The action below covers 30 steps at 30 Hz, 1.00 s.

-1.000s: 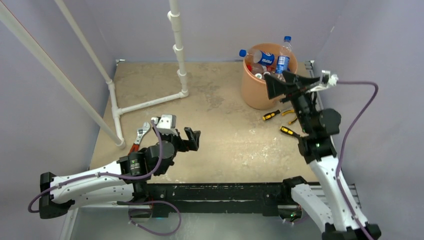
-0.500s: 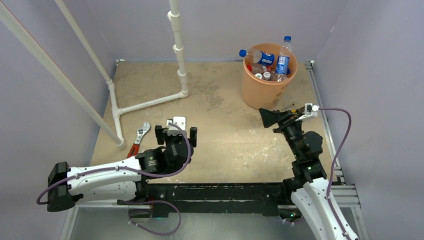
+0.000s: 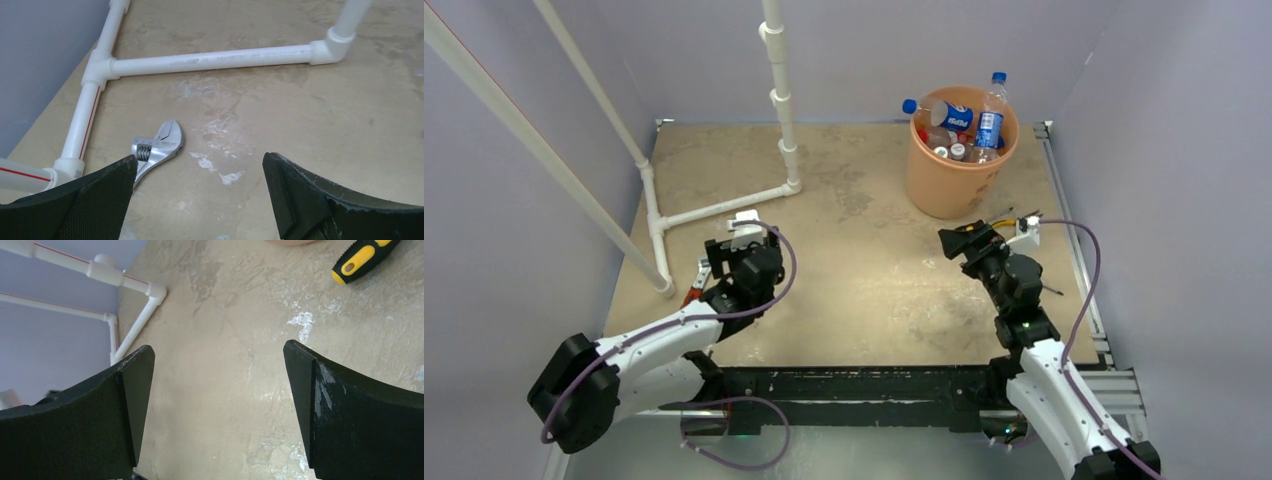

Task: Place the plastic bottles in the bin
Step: Reset both arms

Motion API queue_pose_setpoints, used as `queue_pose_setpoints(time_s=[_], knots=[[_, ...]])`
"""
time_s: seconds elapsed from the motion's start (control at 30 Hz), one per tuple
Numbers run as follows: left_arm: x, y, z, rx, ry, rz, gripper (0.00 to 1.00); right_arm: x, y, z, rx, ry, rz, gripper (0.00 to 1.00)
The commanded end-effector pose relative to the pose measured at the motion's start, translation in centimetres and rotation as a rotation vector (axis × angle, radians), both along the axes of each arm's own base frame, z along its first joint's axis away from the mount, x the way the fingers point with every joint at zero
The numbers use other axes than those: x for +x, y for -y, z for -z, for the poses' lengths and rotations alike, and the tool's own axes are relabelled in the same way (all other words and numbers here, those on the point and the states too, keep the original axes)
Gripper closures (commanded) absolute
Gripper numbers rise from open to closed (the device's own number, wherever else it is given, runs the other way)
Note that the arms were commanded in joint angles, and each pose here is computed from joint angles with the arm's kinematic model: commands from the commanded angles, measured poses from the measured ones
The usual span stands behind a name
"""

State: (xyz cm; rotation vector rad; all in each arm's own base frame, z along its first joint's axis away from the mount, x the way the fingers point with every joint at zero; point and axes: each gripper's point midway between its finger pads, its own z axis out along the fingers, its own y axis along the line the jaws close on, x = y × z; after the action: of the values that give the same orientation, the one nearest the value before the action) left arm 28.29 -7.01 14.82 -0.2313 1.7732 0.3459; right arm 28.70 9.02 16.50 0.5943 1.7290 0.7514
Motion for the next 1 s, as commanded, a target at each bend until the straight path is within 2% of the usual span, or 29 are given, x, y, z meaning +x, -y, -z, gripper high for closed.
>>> queue_pose_setpoints(time_s=[0.0, 0.13, 0.23, 0.3, 0.37, 0.4, 0.47, 0.63, 0.7, 0.77, 0.83, 0.97], knots=[[2.3, -2.2, 1.2, -0.054, 0.034, -0.004, 0.05, -0.3, 0.5, -1.9, 0.031, 0.072, 0.032, 0.01], [4.4, -3.6, 0.6, -0.062, 0.113, 0.020, 0.07, -1.0, 0.5, -2.0, 0.020, 0.080, 0.019, 0.01], [5.5, -4.7, 0.9, 0.056, 0.095, 0.013, 0.10, -1.3, 0.5, -2.2, 0.002, 0.078, 0.007, 0.01], [5.5, -6.4, 2.2, 0.108, 0.068, -0.048, 0.09, -1.5, 0.5, -2.5, -0.015, 0.078, 0.001, 0.01], [5.0, -8.2, 3.7, 0.059, 0.092, -0.127, 0.01, -1.7, 0.5, -3.1, -0.036, 0.089, -0.011, 0.01], [5.0, -8.9, 3.9, 0.012, 0.128, -0.153, 0.01, -1.8, 0.3, -3.3, -0.045, 0.094, -0.021, 0.01], [6.1, -8.9, 3.8, 0.001, 0.147, -0.129, 0.01, -1.8, 0.3, -3.5, -0.051, 0.092, -0.027, 0.01], [9.2, -6.9, 5.0, 0.118, 0.093, 0.055, 0.01, -1.3, 1.0, -2.7, -0.007, 0.025, 0.040, 0.01], [9.4, -7.6, 5.4, 0.099, 0.105, 0.026, 0.01, -1.0, 0.8, -2.3, -0.003, 0.015, 0.032, 0.01], [9.1, -8.3, 5.6, 0.038, 0.126, 0.050, 0.01, -0.5, 0.7, -1.9, 0.005, -0.006, 0.039, 0.01], [8.4, -9.7, 6.3, -0.021, 0.155, 0.004, 0.01, 0.1, 0.6, -1.6, -0.002, -0.026, 0.041, 0.01], [9.1, -9.9, 6.8, -0.015, 0.130, -0.008, 0.01, 1.4, 1.8, -2.7, -0.059, 0.033, 0.101, 0.01]])
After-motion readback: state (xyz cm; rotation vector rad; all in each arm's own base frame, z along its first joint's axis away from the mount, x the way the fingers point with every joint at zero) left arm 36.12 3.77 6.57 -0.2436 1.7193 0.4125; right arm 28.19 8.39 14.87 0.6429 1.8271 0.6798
